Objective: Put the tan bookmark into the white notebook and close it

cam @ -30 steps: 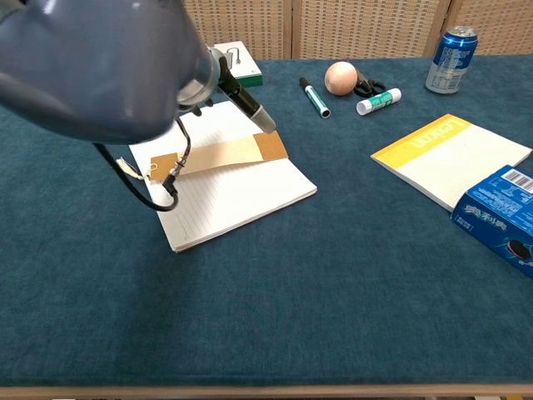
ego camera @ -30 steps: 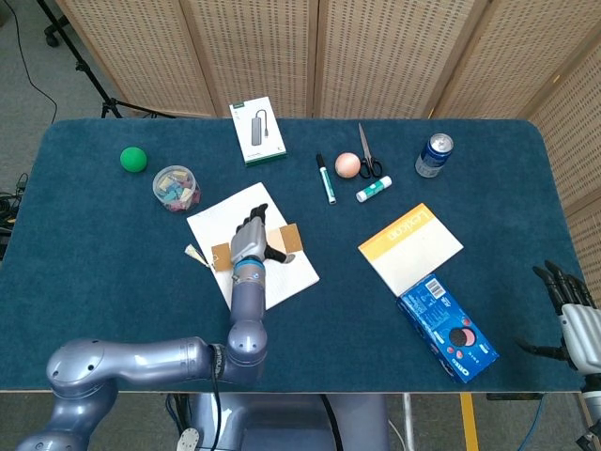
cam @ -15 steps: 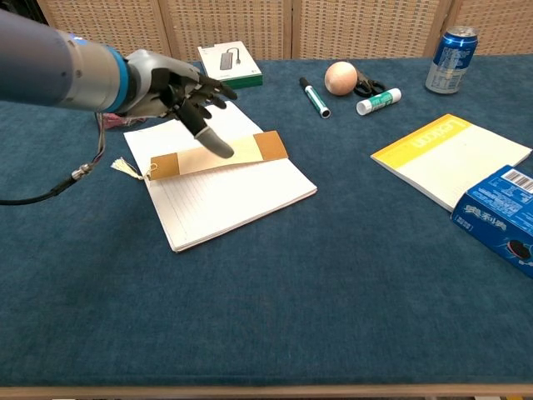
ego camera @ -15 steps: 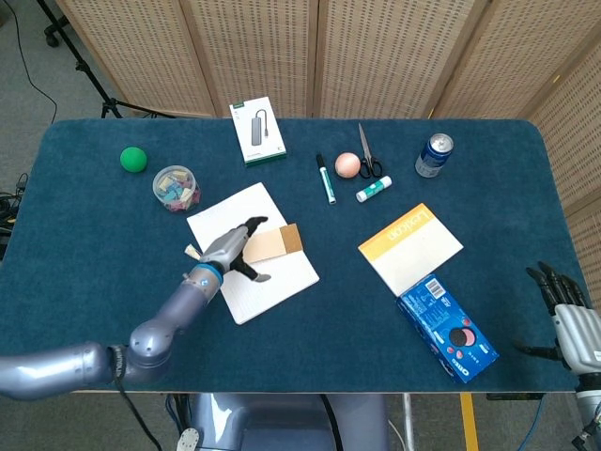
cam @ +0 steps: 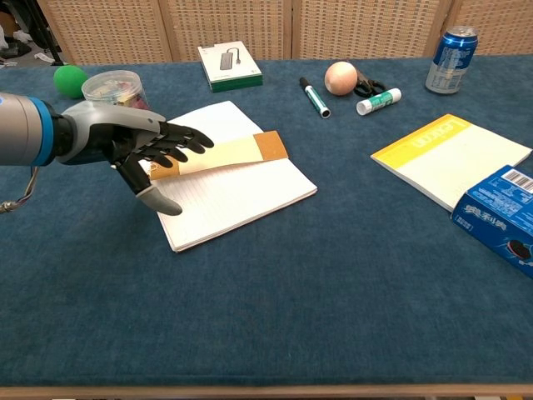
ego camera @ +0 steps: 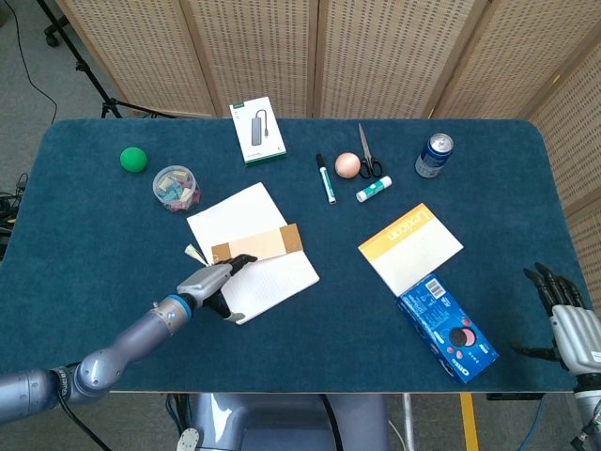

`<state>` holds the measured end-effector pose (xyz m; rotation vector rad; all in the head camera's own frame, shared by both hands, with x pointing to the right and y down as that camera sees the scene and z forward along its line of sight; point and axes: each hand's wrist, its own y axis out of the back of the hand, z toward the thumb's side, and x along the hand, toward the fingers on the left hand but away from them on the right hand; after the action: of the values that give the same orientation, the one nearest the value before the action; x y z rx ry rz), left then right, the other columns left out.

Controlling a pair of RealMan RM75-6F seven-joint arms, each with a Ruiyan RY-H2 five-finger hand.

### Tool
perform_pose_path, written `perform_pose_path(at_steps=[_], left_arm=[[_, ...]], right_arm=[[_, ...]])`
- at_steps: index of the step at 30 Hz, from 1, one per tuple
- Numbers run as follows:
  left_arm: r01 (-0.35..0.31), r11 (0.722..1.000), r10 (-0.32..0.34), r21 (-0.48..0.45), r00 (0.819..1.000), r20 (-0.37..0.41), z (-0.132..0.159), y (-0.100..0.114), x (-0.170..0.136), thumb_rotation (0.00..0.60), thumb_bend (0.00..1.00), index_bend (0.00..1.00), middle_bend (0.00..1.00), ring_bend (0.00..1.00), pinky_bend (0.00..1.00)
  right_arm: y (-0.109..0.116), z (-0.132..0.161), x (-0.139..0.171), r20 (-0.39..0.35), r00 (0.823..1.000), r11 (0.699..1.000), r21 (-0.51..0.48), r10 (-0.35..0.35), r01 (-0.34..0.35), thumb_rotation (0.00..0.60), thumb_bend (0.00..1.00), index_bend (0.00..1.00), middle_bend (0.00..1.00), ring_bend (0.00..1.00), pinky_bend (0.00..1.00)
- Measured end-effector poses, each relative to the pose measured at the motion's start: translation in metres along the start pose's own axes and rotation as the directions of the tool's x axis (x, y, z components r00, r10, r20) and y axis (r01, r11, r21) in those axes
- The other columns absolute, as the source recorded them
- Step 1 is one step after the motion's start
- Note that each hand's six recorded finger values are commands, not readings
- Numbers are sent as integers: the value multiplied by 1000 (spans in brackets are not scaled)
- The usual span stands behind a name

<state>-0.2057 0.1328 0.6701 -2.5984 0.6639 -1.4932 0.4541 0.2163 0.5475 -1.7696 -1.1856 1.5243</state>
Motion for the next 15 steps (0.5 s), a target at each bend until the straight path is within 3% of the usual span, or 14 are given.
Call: perform_pose_path(at_steps=[15], left_arm=[[-66, 998, 66, -12, 997, -42, -22, 15, 9, 600, 209, 0, 0, 0, 0]], right_arm=[[-3, 1, 0, 2, 1000, 1000, 7, 20, -20, 600, 0, 0, 0, 0, 0]])
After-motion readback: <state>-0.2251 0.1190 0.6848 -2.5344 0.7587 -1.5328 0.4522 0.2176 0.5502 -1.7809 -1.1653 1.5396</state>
